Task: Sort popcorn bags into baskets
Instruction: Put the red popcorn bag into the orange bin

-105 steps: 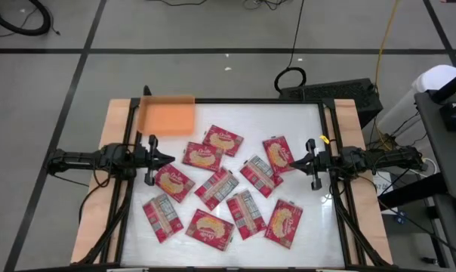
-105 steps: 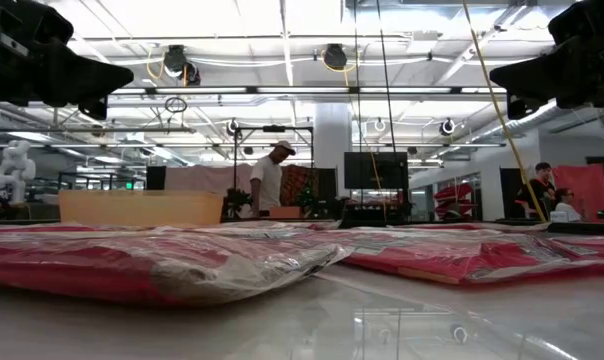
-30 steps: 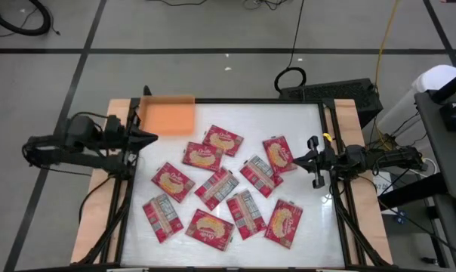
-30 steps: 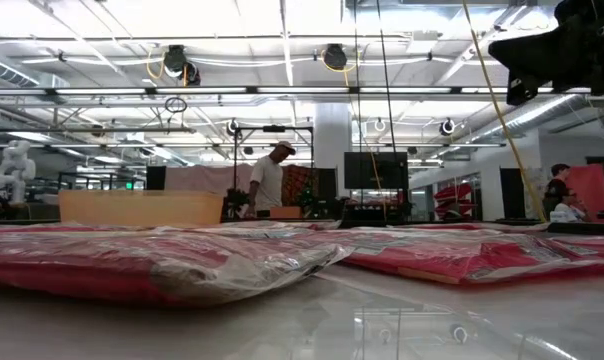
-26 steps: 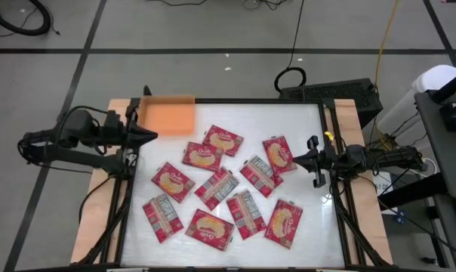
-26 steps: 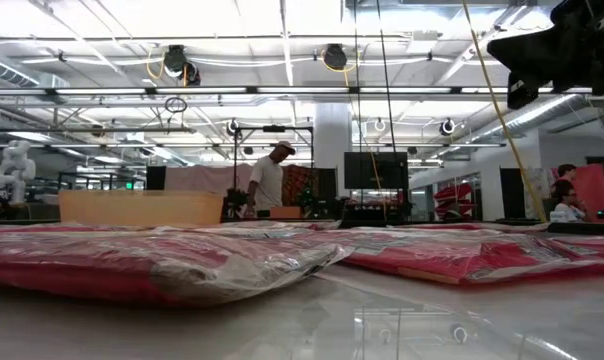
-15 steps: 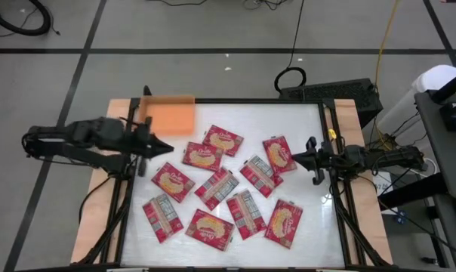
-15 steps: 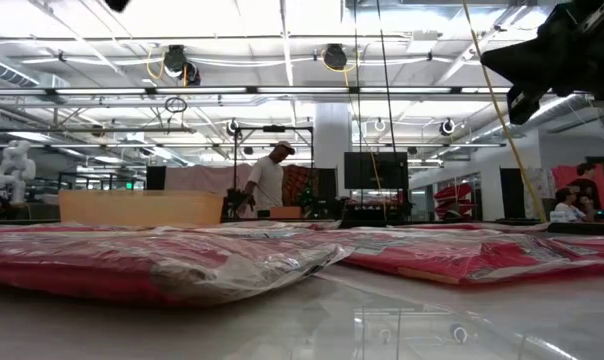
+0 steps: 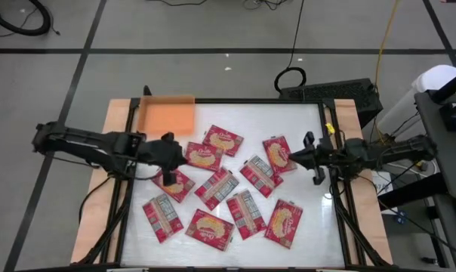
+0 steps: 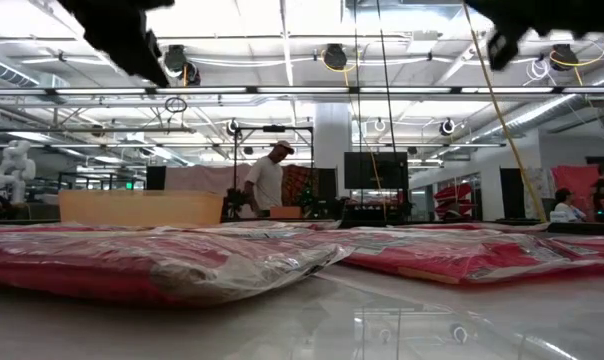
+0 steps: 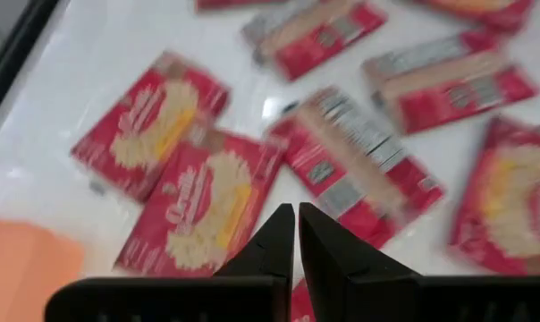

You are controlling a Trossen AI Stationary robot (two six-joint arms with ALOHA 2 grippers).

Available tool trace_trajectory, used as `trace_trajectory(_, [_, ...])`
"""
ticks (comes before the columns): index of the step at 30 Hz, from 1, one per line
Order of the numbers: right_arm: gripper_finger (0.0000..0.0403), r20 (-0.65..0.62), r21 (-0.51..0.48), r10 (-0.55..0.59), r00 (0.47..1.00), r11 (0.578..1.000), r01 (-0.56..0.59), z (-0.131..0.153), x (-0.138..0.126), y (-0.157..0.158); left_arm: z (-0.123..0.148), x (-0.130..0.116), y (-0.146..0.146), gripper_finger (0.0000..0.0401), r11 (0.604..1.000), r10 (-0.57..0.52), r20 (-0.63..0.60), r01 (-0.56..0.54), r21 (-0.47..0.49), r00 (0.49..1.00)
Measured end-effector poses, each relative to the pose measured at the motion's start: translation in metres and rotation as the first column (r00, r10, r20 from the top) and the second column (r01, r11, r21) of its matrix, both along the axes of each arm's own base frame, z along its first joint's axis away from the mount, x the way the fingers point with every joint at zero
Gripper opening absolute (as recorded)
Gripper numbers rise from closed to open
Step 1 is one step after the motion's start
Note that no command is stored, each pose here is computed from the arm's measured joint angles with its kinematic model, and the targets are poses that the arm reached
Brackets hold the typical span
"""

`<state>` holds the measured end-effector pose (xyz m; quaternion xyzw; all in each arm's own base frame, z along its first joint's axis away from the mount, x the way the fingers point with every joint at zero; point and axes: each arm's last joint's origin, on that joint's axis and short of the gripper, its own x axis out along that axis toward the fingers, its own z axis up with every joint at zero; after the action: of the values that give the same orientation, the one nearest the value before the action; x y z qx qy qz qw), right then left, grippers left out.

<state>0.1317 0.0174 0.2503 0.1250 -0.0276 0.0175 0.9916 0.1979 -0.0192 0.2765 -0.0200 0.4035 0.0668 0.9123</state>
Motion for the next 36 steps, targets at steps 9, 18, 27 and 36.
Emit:
trace_trajectory(9, [0.0007,-0.331,-0.151,-0.067,0.941,0.988,0.017,0.056,0.059,0.008,-0.039,0.026,-0.001,0.0126,0.994,0.108,-0.183,-0.103,0.037,0.977])
trace_trajectory(18, [0.0007,-0.477,-0.136,-0.073,0.876,0.991,0.008,0.029,0.094,0.014,-0.072,0.040,-0.001,0.0226,0.978,0.204,-0.329,-0.180,0.104,0.922])
trace_trajectory(27, [0.0008,-0.587,-0.139,-0.079,0.805,0.990,-0.004,-0.004,0.107,0.017,-0.097,0.045,0.001,0.0259,0.955,0.290,-0.440,-0.229,0.186,0.850])
trace_trajectory(36, [0.0038,-0.585,-0.163,-0.074,0.807,0.986,-0.028,-0.006,0.109,0.019,-0.124,0.053,0.017,0.0302,0.920,0.391,-0.517,-0.307,0.244,0.761])
